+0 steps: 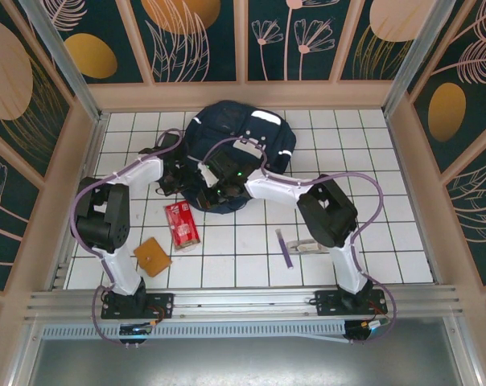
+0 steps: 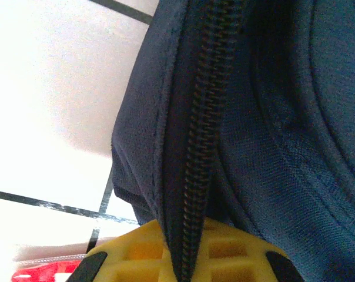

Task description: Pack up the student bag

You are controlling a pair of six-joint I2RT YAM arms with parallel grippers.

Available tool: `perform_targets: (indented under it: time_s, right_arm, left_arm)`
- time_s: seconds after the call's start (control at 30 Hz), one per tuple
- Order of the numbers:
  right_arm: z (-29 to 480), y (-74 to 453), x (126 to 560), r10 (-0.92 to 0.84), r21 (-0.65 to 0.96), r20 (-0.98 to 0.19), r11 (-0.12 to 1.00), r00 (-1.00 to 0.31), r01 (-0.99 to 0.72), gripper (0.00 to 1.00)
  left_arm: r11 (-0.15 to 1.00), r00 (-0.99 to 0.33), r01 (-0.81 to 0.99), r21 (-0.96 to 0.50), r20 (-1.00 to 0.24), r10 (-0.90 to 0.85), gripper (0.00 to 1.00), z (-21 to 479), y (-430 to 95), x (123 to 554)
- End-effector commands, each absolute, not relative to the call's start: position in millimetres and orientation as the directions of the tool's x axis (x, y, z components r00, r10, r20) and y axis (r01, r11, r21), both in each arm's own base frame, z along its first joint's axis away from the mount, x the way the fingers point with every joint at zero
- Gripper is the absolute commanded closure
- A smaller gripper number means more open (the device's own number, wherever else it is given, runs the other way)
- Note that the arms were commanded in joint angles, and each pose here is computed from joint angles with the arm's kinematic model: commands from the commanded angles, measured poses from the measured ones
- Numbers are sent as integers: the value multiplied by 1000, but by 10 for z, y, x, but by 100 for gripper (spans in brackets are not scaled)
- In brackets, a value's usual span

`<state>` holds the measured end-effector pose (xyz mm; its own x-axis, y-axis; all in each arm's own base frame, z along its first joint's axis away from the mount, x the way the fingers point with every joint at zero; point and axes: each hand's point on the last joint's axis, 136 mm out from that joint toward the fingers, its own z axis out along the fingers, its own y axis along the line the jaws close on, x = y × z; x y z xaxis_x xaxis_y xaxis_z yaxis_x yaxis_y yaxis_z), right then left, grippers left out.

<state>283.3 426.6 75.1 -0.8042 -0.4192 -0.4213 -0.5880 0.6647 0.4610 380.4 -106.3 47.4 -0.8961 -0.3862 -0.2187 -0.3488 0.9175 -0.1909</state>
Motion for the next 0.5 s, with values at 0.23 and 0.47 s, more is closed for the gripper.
perform_targets:
  time_s: [0.23,0.47]
  right_arm:
    - [242,2289,2831,-345,93,-214,924,-914,-371,100]
    - [479,2341,2884,-402,56,-353,892,-845,-449,100]
  left_arm:
    - [985,-916,-159,-66,-362,-172,100,706,-846,4174]
    - [992,-946,19,-124,-323,-22,100,762,-1160,4526]
